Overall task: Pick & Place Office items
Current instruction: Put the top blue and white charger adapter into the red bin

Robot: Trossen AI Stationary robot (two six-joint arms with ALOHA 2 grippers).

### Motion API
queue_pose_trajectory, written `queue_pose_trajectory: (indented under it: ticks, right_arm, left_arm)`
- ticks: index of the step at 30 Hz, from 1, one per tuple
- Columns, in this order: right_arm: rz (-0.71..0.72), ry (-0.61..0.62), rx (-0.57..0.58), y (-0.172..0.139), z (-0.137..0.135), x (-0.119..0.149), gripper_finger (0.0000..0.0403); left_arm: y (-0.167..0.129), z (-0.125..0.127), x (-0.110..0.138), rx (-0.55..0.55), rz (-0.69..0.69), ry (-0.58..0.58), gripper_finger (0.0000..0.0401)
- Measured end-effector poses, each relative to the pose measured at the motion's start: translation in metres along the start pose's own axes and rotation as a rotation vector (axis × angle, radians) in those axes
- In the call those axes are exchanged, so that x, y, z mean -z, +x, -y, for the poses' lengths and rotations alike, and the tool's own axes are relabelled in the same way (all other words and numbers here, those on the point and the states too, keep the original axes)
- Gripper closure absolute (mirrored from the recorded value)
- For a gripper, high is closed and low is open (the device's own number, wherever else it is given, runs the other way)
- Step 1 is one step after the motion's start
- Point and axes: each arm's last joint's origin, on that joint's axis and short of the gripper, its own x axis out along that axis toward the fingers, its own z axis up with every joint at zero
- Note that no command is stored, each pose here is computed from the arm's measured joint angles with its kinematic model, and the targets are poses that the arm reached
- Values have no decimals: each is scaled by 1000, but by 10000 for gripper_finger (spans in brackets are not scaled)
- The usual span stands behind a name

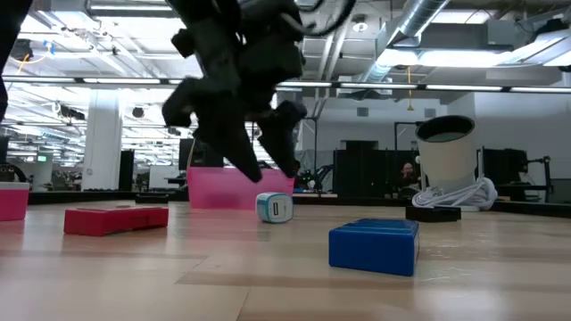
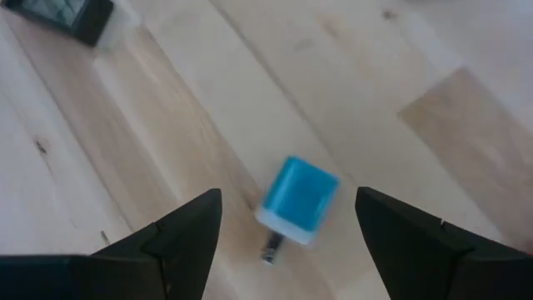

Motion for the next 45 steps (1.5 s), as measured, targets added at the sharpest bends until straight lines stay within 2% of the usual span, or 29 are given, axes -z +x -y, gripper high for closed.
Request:
queue_pose_trajectory:
  ticks: [7, 13, 17, 22, 26, 30, 35, 37, 40, 42, 45]
  right_arm:
    - [-6, 4, 0, 0, 0, 0, 175]
    - [-12, 2, 2, 0, 0, 1, 175]
    - [-14, -3, 4, 0, 0, 1, 175]
    - [-14, -12, 9, 0, 1, 0, 175]
    - [-12, -22, 15, 0, 2, 0, 175]
    - [-10, -35, 22, 0, 3, 0, 175]
    - [4, -42, 28, 2, 4, -2, 175]
    - [11, -43, 34, 5, 3, -4, 175]
    - [19, -52, 45, 10, 3, -6, 175]
    - [23, -57, 50, 12, 3, -8, 175]
    - [30, -65, 54, 14, 3, -9, 175]
  left_arm:
    - [14, -3, 1, 11, 33, 16, 127]
    - [31, 2, 7, 43, -9, 9, 135]
    - [37, 1, 9, 33, -21, -40, 171]
    - [35, -1, 9, -15, -40, -140, 270]
    - [18, -6, 6, -55, -17, -229, 275]
    - [-14, -16, 2, -100, 39, -365, 275]
    - [-88, -44, 7, -356, 145, -561, 275]
    - [-114, -58, 21, -467, 166, -699, 275]
    - [-140, -83, 58, -561, 143, -955, 275]
    - [-143, -96, 84, -598, 73, -1070, 275]
    - [-138, -112, 117, -654, -34, -1179, 275]
